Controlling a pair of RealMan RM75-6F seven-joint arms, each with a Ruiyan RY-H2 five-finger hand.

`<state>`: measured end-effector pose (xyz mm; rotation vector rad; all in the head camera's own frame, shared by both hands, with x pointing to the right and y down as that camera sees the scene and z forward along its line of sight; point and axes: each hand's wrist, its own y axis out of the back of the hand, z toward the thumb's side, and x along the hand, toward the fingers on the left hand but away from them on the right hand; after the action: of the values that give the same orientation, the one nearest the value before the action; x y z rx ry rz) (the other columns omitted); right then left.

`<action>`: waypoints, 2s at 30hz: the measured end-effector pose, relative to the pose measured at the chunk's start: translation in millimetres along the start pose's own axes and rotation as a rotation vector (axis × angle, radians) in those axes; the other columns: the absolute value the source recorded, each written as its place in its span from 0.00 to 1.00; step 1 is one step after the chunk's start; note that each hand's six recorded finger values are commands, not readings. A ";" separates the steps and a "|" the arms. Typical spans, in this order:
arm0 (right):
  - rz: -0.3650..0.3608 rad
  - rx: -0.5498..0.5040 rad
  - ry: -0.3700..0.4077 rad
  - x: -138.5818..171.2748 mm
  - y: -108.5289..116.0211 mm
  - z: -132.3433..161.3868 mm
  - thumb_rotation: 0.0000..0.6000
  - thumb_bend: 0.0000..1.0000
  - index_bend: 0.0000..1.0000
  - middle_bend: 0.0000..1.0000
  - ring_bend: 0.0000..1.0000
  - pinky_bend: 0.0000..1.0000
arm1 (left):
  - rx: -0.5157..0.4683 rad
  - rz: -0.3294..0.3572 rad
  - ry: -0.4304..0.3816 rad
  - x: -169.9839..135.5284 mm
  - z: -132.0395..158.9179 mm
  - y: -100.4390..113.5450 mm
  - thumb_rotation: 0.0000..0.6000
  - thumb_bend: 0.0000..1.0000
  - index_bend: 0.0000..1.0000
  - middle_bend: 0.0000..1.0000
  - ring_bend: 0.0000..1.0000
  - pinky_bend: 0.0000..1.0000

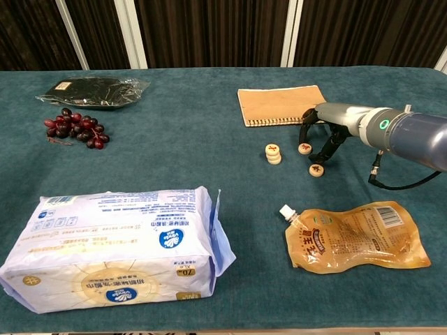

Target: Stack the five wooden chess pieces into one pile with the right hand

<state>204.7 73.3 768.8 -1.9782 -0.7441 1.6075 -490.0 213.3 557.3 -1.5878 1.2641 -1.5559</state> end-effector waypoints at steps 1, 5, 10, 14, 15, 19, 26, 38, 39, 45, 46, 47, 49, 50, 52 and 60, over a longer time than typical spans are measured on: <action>0.001 -0.001 -0.001 -0.2 -0.4 0.0 1.00 0.41 0.41 0.00 0.00 0.00 | -0.001 0.000 0.001 0.0 -0.1 0.0 1.00 0.62 0.16 0.00 0.00 0.00; 0.004 -0.002 -0.001 -0.8 -1.7 0.3 1.00 0.41 0.42 0.00 0.00 0.00 | 0.001 -0.001 0.001 -0.2 -0.1 -0.2 1.00 0.62 0.17 0.00 0.00 0.00; 0.004 -0.002 -0.001 -1.8 -2.1 1.3 1.00 0.41 0.44 0.00 0.00 0.00 | 0.001 -0.002 0.000 -0.2 0.1 -0.4 1.00 0.62 0.17 0.00 0.00 0.00; 0.004 -0.003 -0.002 -2.5 -2.8 1.8 1.00 0.41 0.46 0.00 0.00 0.00 | 0.001 -0.002 0.000 -0.2 0.0 -0.4 1.00 0.62 0.17 0.00 0.00 0.00; 0.004 -0.004 -0.003 -2.7 -2.9 2.0 1.00 0.41 0.47 0.00 0.00 0.00 | 0.001 -0.002 0.000 -0.2 0.0 -0.4 1.00 0.62 0.17 0.00 0.00 0.00; 0.003 -0.005 -0.002 -3.5 -3.2 3.0 1.00 0.41 0.50 0.00 0.00 0.00 | 0.000 -0.003 0.000 -0.3 -0.1 -0.5 1.00 0.62 0.17 0.00 0.00 0.00; -0.001 -0.014 0.000 -3.3 -1.6 4.0 1.00 0.41 0.53 0.00 0.00 0.00 | -0.001 -0.003 0.000 -0.2 0.0 -0.5 1.00 0.62 0.17 0.00 0.00 0.00; -0.013 -0.025 0.007 -1.0 11.8 4.9 1.00 0.41 0.54 0.00 0.00 0.00 | -0.001 -0.003 0.001 -0.4 0.0 -0.4 1.00 0.62 0.17 0.00 0.00 0.00; -0.014 -0.025 0.007 -0.6 13.4 4.7 1.00 0.41 0.54 0.00 0.00 0.00 | -0.001 -0.003 0.001 -0.5 -0.1 -0.5 1.00 0.62 0.17 0.00 0.00 0.00; -0.020 -0.017 0.018 4.1 25.8 7.1 1.00 0.41 0.54 0.00 0.00 0.00 | -0.002 -0.003 -0.002 -0.5 1.0 -0.6 1.00 0.62 0.17 0.00 0.00 0.00; -0.020 -0.015 0.021 5.0 27.3 8.3 1.00 0.41 0.54 0.00 0.00 0.00 | -0.002 -0.003 -0.002 -0.6 1.2 -0.6 1.00 0.62 0.17 0.00 0.00 0.00; -0.020 -0.013 0.025 6.1 28.7 9.6 1.00 0.41 0.54 0.00 0.00 0.00 | -0.002 -0.003 -0.002 -0.6 1.1 -0.6 1.00 0.62 0.17 0.00 0.00 0.00; -0.017 -0.006 0.035 8.6 31.1 13.6 1.00 0.41 0.54 0.00 0.00 0.00 | -0.004 -0.001 -0.002 -0.7 1.2 -0.3 1.00 0.62 0.17 0.00 0.00 0.00; -0.014 -0.002 0.040 9.7 31.9 15.6 1.00 0.41 0.54 0.00 0.00 0.00 | -0.004 -0.001 -0.001 -0.6 1.2 -0.2 1.00 0.62 0.17 0.00 0.00 0.00; -0.007 0.004 0.051 12.2 33.2 20.8 1.00 0.41 0.54 0.00 0.00 0.00 | -0.005 -0.001 -0.001 -0.6 1.1 -0.2 1.00 0.62 0.17 0.00 0.00 0.00; 0.016 0.016 0.098 15.0 32.4 48.7 1.00 0.41 0.54 0.00 0.00 0.00 | -0.007 0.000 -0.002 -0.4 1.2 0.4 1.00 0.62 0.17 0.00 0.00 0.00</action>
<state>162.9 60.9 727.0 -2.0403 -0.6777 1.5087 -488.9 213.2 556.5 -1.5931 1.2694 -1.5506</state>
